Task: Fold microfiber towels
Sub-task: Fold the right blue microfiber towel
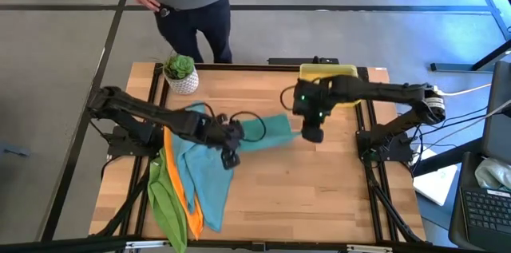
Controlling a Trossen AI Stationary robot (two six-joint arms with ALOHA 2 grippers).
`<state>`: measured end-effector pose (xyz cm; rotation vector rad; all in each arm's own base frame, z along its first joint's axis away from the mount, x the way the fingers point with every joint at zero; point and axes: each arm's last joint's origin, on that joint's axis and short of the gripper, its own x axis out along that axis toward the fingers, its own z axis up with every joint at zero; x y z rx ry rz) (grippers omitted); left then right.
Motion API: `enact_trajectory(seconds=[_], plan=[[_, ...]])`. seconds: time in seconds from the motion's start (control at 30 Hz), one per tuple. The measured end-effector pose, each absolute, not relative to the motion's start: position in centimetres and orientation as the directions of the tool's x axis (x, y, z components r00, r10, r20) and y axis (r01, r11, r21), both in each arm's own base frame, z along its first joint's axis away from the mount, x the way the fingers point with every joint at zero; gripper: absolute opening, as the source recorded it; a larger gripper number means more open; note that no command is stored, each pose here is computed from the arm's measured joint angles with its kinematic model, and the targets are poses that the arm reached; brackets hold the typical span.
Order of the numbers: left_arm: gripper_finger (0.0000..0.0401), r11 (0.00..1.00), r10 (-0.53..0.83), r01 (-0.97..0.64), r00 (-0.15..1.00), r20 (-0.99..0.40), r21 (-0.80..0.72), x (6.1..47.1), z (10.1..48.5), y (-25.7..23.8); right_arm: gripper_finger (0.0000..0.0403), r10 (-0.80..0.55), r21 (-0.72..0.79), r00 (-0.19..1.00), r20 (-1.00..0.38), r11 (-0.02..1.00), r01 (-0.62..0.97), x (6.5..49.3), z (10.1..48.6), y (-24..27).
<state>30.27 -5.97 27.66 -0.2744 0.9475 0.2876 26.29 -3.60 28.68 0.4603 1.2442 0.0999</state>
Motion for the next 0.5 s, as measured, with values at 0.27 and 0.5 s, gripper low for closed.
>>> enact_trajectory(seconds=[0.27,0.5], plan=[[0.0000,0.875,-0.007,-0.385,0.594,-0.805,-0.292,30.1,26.0,-8.5,0.0014,0.474,0.522,0.291,-0.831,0.845,0.116,26.3,24.7,-0.6],[0.0000,0.866,-0.046,-0.389,0.564,-0.824,-0.314,29.6,24.3,-8.7,0.0014,0.358,0.420,0.314,-0.879,0.894,0.158,26.5,24.1,-0.5]])
